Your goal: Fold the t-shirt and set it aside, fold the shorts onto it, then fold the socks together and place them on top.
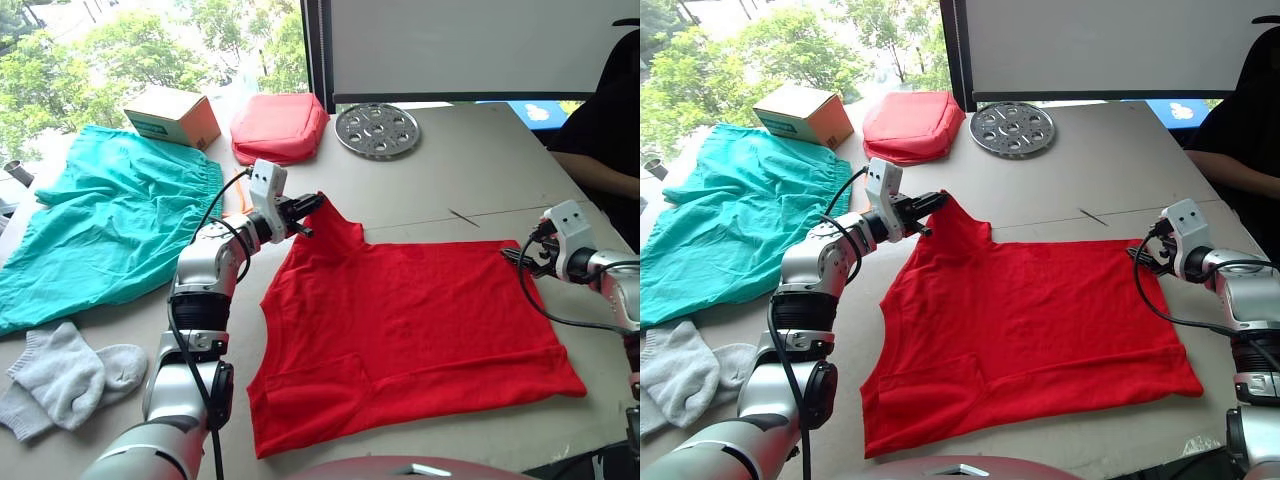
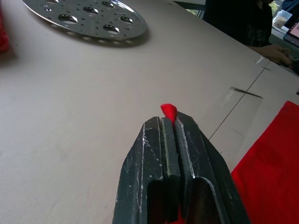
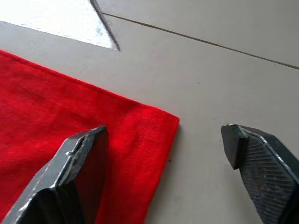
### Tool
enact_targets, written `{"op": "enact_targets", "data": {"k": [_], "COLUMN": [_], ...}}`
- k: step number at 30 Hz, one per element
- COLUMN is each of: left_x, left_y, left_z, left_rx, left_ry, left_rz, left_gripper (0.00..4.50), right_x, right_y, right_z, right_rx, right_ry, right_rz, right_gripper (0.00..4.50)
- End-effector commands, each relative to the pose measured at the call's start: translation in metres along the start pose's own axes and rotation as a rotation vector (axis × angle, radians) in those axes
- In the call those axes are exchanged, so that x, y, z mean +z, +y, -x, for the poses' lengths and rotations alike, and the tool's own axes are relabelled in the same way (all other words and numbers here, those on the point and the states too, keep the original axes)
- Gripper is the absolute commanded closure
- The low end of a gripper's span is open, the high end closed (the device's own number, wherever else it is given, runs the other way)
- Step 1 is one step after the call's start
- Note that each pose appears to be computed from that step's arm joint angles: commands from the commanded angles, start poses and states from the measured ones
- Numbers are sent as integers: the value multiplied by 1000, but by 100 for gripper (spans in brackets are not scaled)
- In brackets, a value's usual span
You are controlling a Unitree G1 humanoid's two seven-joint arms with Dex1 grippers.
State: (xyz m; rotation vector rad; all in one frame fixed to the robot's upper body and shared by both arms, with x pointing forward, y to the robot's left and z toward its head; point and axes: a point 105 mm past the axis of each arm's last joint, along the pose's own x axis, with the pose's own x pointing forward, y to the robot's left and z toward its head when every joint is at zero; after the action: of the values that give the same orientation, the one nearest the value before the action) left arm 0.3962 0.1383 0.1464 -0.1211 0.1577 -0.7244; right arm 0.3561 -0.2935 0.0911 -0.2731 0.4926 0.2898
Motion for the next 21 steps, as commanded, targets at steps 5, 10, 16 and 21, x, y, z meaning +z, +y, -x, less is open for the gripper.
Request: {"op": "enact_targets", "data": {"k": [5, 10, 16, 21], "left_x": [16, 15, 16, 15], "left_y": [-6, -4, -3, -3], "left_z": [1, 2, 3, 4], "left_rx": [-16, -12, -6, -7], "left_ry": [-50, -49, -54, -55], "left_rz": [-36, -35, -35, -32], "left_gripper": [450, 450, 450, 450], "right_x": [7, 8, 8, 13], "right_y": [-7, -5, -3, 14], "right_z": [-1, -4, -3, -4], "right_rx": [-30, 3, 43, 154], "right_ry": [45, 42, 20, -41], "right_rz": [8, -37, -36, 5], "right_gripper": [6, 6, 6, 6]}}
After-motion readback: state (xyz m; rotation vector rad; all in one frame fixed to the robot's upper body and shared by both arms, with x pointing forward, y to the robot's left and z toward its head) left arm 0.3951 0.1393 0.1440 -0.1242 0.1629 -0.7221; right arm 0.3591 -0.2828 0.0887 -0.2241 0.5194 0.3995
